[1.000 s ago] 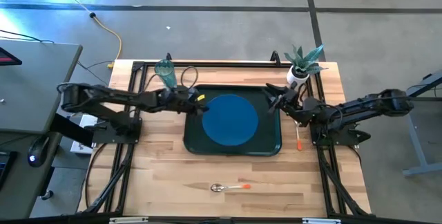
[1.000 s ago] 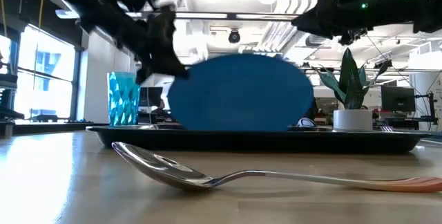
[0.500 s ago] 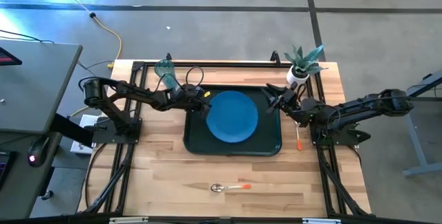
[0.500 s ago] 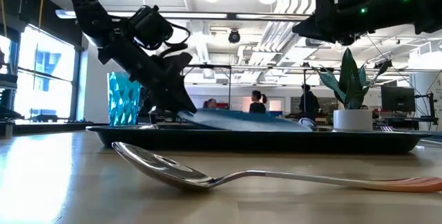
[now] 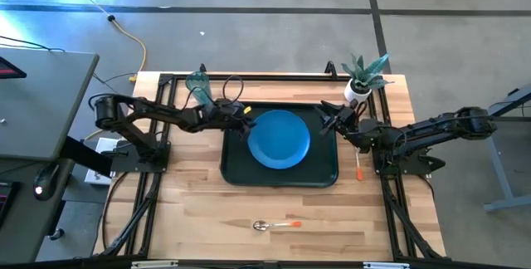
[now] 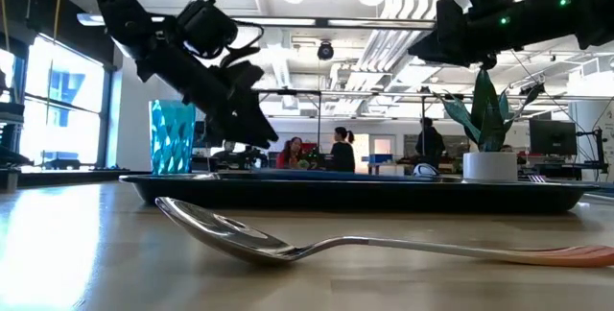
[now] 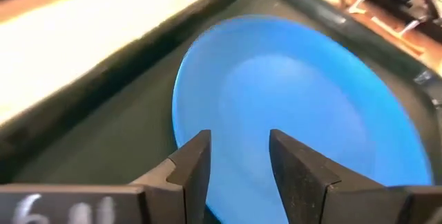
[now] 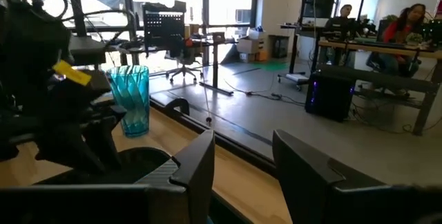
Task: Pick and place plate/cup/fork/spoon on tray
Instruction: Put the blue cup on the dark green tray, then put the blue cup on the dark green tray to the top left of the blue plate
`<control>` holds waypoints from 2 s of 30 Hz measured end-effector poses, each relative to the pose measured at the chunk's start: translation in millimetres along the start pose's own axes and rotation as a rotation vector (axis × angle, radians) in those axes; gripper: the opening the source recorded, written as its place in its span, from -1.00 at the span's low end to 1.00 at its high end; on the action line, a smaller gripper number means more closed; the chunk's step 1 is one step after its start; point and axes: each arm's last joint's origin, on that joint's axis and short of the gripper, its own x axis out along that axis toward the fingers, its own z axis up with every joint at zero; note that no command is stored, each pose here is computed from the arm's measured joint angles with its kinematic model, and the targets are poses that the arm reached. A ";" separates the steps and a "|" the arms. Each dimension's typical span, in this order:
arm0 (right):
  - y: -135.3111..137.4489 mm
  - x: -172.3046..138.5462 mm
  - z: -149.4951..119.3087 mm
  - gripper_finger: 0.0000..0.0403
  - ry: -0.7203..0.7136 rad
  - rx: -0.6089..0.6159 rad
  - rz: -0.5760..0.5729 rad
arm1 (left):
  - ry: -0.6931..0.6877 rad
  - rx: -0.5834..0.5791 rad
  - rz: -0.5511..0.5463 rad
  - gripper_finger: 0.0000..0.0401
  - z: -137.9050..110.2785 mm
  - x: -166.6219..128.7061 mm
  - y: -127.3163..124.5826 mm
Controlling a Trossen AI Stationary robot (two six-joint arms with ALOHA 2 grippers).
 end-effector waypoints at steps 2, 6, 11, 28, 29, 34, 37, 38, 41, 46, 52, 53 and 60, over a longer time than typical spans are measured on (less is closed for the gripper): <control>0.0 0.0 -0.1 -0.31 0.001 0.006 0.001 | -0.016 0.021 -0.001 -0.28 5.4 -7.5 -1.2; 0.0 0.0 -2.1 -0.31 0.017 -0.010 0.001 | -0.052 0.058 0.027 -0.27 18.1 -28.9 -0.8; -1.6 -0.3 -7.7 -0.31 0.062 -0.054 -0.054 | -0.054 0.061 0.076 -0.27 34.8 -63.6 6.2; -2.5 -0.6 -11.0 -0.31 0.088 -0.068 -0.079 | 0.188 0.139 0.625 -0.27 135.5 -153.9 78.4; -2.4 -0.6 -11.1 -0.31 0.088 -0.068 -0.078 | 0.215 0.117 0.644 -0.27 133.4 -154.3 85.7; -2.2 -0.6 -11.6 -0.31 0.092 -0.071 -0.070 | 0.357 -0.005 0.739 -0.27 121.3 -154.3 116.1; -1.9 -0.7 -12.3 -0.31 0.098 -0.072 -0.058 | 0.395 -0.057 0.818 -0.27 117.5 -152.0 128.1; -1.7 -0.7 -12.5 -0.31 0.099 -0.071 -0.052 | 0.401 -0.065 0.835 -0.27 117.0 -150.9 130.8; -1.1 -0.7 -12.6 -0.31 0.101 -0.071 -0.031 | 0.430 -0.072 0.848 -0.30 114.8 -146.2 137.6; -1.0 -0.9 -14.9 -0.31 0.119 -0.088 -0.021 | 0.471 -0.042 0.844 -0.37 113.8 -136.9 144.4; -1.3 -1.4 -17.9 -0.31 0.144 -0.111 -0.019 | 0.599 -0.041 0.759 -0.53 101.6 -121.7 150.5; -1.3 -1.4 -18.4 -0.31 0.147 -0.114 -0.018 | 0.604 -0.049 0.737 -0.56 101.1 -120.1 150.9; -1.5 -1.7 -20.0 -0.31 0.160 -0.103 -0.020 | 0.635 -0.050 0.693 -0.71 97.4 -112.9 150.8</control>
